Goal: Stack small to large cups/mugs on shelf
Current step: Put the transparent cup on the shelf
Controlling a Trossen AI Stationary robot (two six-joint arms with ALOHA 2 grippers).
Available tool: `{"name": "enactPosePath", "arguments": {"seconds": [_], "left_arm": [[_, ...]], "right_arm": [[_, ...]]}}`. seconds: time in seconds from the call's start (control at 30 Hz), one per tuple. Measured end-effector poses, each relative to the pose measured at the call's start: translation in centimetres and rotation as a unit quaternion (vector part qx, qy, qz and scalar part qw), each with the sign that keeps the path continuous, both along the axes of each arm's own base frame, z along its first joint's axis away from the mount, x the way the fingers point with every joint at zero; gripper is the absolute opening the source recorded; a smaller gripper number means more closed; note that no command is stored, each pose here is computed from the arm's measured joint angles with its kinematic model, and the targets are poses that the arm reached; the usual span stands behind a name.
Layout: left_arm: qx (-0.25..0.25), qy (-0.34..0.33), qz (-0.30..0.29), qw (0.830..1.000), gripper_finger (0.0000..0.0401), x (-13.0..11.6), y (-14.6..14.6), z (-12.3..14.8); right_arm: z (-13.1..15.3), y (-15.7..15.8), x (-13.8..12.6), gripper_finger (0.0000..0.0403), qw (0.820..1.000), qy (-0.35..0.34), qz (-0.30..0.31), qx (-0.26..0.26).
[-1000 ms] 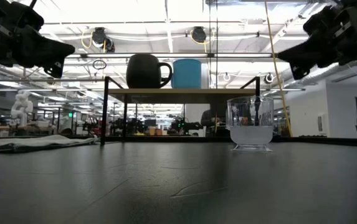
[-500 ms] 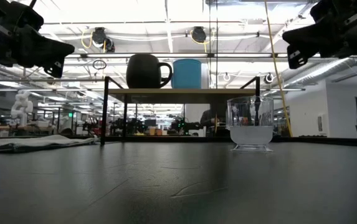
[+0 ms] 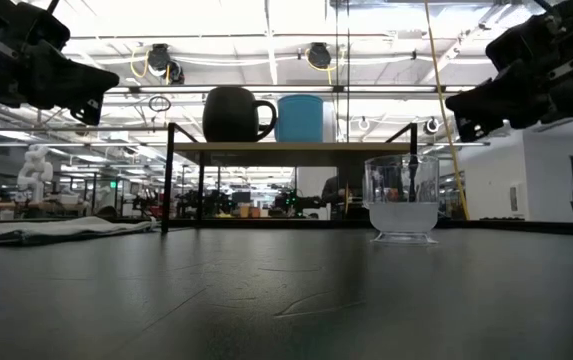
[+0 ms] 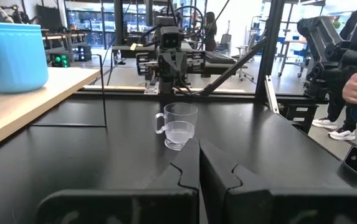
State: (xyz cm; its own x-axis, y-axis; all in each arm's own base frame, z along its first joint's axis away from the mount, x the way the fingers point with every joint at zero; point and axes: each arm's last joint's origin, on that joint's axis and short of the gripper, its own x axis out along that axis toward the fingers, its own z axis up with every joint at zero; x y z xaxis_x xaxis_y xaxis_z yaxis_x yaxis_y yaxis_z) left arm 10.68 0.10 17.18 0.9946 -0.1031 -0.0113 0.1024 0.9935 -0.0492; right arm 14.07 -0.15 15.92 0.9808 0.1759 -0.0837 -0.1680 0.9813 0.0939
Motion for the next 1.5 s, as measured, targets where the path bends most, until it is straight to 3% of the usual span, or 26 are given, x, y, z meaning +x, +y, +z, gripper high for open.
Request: {"name": "enactPosePath", "arguments": {"seconds": [0.37,0.47,0.67,0.93,1.17,1.5], "left_arm": [[0.006,0.006,-0.003,1.000,0.0004,0.0,0.0,-0.1],[0.005,0.011,-0.004,1.000,0.0002,0.0,0.0,-0.2],[-0.001,0.012,-0.019,1.000,0.0005,0.0,-0.1,-0.2],[-0.002,0.016,-0.029,0.999,0.0009,0.0,-0.2,-0.3],[0.002,0.018,-0.030,0.999,0.0010,0.0,-0.2,-0.3],[0.004,0.018,-0.030,0.999,0.0010,0.0,-0.2,-0.3]], "right_arm": [[0.2,0.8,0.9,0.0000,0.998,-0.035,0.032,-0.032],[1.8,1.0,1.8,0.0000,0.997,-0.043,0.040,-0.055],[5.7,0.6,4.5,0.0000,0.991,0.093,-0.020,-0.093],[10.6,0.5,5.7,0.0021,0.983,0.136,-0.016,-0.121],[12.1,-0.2,5.3,0.0075,0.972,0.226,-0.052,-0.043],[10.3,-1.0,6.6,0.0135,0.953,0.296,-0.049,0.047]]}}
